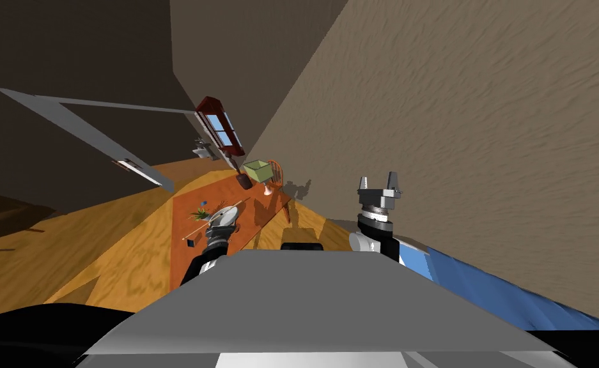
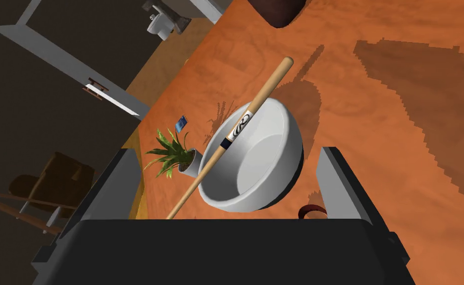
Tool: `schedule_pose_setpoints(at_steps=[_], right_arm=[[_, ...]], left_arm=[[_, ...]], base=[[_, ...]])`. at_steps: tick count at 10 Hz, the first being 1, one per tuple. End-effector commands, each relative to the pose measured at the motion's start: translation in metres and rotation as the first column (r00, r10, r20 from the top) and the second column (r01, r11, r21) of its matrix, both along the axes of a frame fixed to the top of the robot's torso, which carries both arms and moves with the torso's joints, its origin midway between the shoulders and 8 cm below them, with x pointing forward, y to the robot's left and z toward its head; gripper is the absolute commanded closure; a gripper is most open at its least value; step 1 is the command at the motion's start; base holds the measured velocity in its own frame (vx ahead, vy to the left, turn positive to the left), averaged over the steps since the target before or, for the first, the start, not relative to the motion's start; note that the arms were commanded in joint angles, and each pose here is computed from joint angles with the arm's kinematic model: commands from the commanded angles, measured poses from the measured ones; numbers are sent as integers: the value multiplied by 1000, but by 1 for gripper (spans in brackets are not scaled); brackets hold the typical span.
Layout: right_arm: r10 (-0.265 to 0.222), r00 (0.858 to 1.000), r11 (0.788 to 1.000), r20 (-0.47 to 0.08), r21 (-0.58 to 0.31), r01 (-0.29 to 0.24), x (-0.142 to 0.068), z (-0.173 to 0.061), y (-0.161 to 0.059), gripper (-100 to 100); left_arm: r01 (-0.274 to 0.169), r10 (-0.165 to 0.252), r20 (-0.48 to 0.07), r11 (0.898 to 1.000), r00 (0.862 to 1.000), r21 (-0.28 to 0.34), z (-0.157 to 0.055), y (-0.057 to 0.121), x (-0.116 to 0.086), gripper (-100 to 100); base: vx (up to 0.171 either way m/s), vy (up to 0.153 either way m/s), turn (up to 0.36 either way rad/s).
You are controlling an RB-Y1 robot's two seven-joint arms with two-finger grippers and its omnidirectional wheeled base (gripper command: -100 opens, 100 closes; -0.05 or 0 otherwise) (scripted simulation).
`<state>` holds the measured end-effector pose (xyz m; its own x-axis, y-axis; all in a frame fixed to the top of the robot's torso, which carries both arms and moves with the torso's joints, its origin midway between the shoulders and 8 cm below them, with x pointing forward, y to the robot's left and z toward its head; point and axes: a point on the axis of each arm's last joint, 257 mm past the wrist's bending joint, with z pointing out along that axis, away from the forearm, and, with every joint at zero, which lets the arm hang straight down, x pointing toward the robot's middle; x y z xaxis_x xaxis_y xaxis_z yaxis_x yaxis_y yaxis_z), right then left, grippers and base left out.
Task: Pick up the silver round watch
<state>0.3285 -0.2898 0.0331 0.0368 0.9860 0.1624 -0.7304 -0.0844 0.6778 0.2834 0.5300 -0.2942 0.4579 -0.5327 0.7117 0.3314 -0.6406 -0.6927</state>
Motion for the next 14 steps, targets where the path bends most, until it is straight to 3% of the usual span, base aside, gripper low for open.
schedule_pose_setpoints(at_steps=[1, 2, 3, 4, 5, 6, 7, 9, 10, 11, 12, 13, 14], right_arm=[[0, 1000, 1000, 0, 0, 0, 0, 0, 0, 0], [0, 1000, 1000, 0, 0, 0, 0, 0, 0, 0], [0, 1000, 1000, 0, 0, 0, 0, 0, 0, 0], [0, 1000, 1000, 0, 0, 0, 0, 0, 0, 0], [0, 1000, 1000, 0, 0, 0, 0, 0, 0, 0], [0, 1000, 1000, 0, 0, 0, 0, 0, 0, 0], [0, 1000, 1000, 0, 0, 0, 0, 0, 0, 0], [0, 1000, 1000, 0, 0, 0, 0, 0, 0, 0], [0, 1000, 1000, 0, 0, 0, 0, 0, 0, 0], [0, 1000, 1000, 0, 0, 0, 0, 0, 0, 0], [0, 1000, 1000, 0, 0, 0, 0, 0, 0, 0], [0, 1000, 1000, 0, 0, 0, 0, 0, 0, 0], [0, 1000, 1000, 0, 0, 0, 0, 0, 0, 0]], left_arm=[[-25, 25, -18, 999, 1000, -40, -18, 9, -14, -100], [-65, 60, -47, 993, 997, -100, -39, 20, -33, -100], [-67, 62, -49, 992, 997, -103, -40, 20, -33, -100], [-110, 98, -79, 981, 992, -162, -60, 30, -53, -100], [-111, 99, -81, 980, 992, -163, -61, 30, -54, -100], [-154, 132, -111, 964, 985, -217, -80, 38, -74, -100], [-157, 134, -115, 963, 984, -220, -82, 38, -76, -100], [-243, 194, -183, 919, 964, -309, -117, 50, -119, -100], [-253, 201, -185, 913, 962, -320, -121, 51, -122, -100], [-301, 232, -220, 882, 947, -363, -138, 55, -146, -100], [-301, 232, -220, 882, 947, -363, -138, 55, -146, -100], [-348, 262, -254, 848, 931, -401, -153, 59, -171, -100], [-348, 262, -254, 848, 931, -401, -153, 59, -171, -100]], base=[[56, -18, -43], [65, -14, -97], [54, -7, -67], [69, -10, -110], [61, -4, -54], [66, -4, -132], [66, -2, -55], [113, -2, -162], [99, 13, -42], [84, 17, -125], [73, 17, -52], [81, 14, -110], [65, 13, -72]])
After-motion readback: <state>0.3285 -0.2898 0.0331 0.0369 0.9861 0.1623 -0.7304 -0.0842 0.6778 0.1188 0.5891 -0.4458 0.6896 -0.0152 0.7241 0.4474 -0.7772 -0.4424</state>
